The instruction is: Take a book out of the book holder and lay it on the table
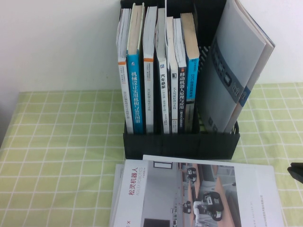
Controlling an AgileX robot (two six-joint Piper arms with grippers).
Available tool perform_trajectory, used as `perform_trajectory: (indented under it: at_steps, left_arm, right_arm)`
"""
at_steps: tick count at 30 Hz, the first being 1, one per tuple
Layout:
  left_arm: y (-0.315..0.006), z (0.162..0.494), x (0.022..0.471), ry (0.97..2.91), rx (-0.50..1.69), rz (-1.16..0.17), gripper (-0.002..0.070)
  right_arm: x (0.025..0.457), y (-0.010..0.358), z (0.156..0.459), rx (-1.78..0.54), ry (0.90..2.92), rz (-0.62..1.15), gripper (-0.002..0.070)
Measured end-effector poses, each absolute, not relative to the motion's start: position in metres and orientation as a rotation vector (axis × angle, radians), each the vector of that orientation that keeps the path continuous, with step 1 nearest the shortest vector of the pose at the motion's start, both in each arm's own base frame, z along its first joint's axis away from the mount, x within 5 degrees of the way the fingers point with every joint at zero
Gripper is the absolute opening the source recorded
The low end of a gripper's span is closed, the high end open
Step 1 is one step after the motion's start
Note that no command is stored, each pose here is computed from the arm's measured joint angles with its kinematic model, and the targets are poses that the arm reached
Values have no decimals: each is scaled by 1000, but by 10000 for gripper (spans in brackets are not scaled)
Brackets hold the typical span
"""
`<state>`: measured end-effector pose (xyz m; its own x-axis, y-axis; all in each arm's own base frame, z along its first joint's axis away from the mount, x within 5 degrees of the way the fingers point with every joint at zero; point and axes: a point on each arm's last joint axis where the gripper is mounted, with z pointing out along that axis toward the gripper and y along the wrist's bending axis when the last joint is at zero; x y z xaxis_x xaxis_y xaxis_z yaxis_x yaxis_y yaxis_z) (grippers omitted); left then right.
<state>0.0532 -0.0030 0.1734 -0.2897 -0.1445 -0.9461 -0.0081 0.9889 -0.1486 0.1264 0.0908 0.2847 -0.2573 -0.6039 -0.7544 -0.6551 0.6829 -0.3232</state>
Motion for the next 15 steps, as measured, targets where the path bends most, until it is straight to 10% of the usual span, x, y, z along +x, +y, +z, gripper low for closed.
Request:
perform_trajectory:
  at_steps: [15]
  left_arm:
    - [-2, 172, 52, 1876, -112, -120, -3]
  right_arm:
    - [126, 91, 284, -978, 1951, 68, -2]
